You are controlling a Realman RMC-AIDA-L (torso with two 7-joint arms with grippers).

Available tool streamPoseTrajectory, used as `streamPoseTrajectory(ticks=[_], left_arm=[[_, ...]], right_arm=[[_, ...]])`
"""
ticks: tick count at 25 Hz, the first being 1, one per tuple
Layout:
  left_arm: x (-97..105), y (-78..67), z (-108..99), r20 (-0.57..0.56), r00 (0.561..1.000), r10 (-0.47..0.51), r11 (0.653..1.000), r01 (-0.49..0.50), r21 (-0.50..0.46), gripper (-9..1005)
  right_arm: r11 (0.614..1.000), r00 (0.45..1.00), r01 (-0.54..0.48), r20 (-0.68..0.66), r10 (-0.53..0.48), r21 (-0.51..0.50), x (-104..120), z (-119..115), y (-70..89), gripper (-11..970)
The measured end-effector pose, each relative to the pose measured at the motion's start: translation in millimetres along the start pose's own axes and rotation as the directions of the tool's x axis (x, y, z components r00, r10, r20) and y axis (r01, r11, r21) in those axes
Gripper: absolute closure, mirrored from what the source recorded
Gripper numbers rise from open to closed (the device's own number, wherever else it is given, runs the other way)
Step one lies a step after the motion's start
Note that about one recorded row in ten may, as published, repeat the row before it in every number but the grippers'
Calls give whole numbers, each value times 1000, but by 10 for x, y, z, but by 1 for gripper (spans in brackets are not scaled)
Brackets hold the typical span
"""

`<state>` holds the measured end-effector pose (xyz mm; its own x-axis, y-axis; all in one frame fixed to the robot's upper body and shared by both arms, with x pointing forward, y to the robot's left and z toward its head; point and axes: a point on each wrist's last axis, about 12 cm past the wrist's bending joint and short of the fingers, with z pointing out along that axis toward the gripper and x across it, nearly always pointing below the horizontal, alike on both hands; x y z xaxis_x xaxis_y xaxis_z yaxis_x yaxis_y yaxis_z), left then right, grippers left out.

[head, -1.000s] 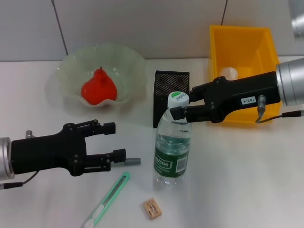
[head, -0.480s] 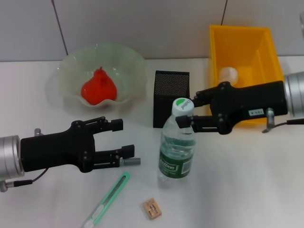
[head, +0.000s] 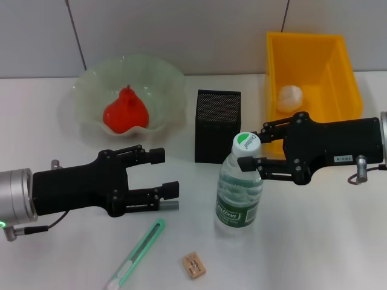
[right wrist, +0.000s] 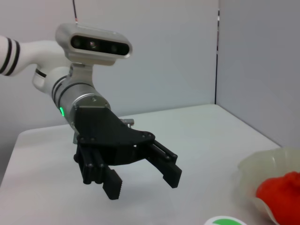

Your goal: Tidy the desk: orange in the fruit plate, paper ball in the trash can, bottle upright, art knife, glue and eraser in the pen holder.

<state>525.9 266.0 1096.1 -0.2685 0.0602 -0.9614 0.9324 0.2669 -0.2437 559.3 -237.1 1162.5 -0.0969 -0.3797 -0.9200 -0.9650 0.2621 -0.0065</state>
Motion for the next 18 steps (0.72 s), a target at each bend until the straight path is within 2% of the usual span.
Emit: streamPoseTrajectory(ticks=[18], left_arm=[[-50,6,34,25,1000,6,1000,-7,12,188]], right_arm=[[997,997,78,20,-78,3,21,-42,26,529]])
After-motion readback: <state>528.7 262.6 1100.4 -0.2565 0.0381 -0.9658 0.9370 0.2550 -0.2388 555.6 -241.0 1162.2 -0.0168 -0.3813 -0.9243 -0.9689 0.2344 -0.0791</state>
